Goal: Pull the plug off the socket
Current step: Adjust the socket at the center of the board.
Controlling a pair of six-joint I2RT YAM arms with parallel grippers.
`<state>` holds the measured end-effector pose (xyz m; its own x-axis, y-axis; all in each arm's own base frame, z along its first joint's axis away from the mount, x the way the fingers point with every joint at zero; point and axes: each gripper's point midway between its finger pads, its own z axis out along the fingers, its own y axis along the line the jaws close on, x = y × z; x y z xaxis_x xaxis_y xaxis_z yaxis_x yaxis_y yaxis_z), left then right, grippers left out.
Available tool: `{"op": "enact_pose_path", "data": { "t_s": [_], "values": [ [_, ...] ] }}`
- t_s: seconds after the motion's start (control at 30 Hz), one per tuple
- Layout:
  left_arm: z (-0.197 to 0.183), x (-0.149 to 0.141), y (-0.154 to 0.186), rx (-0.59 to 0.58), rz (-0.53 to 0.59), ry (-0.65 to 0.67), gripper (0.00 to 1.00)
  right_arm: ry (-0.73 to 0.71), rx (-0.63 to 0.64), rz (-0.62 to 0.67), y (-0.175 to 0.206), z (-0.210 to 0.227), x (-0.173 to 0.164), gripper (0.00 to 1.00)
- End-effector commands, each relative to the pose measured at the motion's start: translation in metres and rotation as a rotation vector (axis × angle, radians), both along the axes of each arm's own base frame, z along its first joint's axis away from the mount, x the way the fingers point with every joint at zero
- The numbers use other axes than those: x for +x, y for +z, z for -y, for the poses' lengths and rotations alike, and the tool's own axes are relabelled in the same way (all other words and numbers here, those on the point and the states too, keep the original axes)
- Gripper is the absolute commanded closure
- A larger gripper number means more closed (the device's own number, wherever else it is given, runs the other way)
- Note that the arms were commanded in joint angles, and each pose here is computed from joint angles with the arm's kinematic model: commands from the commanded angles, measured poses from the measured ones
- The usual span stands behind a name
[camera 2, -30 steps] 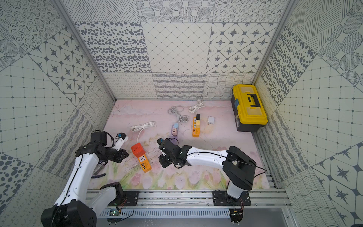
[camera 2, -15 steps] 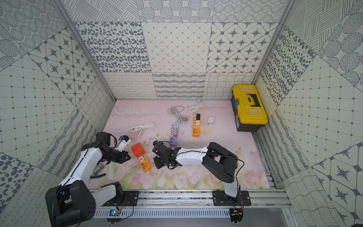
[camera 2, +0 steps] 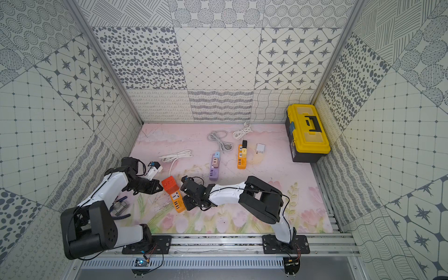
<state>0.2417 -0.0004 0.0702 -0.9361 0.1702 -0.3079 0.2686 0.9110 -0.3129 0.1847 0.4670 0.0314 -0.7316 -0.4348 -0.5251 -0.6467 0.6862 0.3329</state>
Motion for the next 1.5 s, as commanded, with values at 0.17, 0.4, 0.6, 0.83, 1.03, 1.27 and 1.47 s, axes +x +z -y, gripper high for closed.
{"op": "enact_pose_path", "data": {
  "t_s": [0.17, 0.4, 0.6, 0.83, 1.03, 1.27, 1.47],
  "values": [
    [0.012, 0.009, -0.001, -0.054, -0.034, -0.026, 1.0, 0.036, 0.047, 0.033, 0.008, -0.02, -0.005, 0.72],
    [0.016, 0.016, -0.003, -0.078, -0.056, -0.019, 1.0, 0.072, 0.047, 0.036, 0.004, -0.032, -0.014, 0.71],
    [0.015, 0.018, -0.007, -0.075, -0.074, -0.015, 1.0, 0.091, 0.069, 0.048, 0.008, -0.042, -0.017, 0.71],
    [0.011, 0.019, -0.007, -0.047, -0.064, 0.011, 1.0, 0.118, 0.091, 0.077, 0.014, -0.048, -0.02, 0.64],
    [0.0, 0.016, 0.008, -0.002, -0.01, 0.057, 1.0, 0.181, 0.084, 0.139, 0.046, -0.016, -0.009, 0.42],
    [-0.021, 0.005, 0.023, 0.038, 0.022, 0.149, 1.0, 0.335, 0.09, 0.182, 0.096, 0.012, 0.017, 0.25],
    [-0.027, -0.001, 0.027, 0.058, 0.035, 0.204, 1.0, 0.484, 0.011, 0.311, 0.127, -0.002, 0.038, 0.16]
  ]
}}
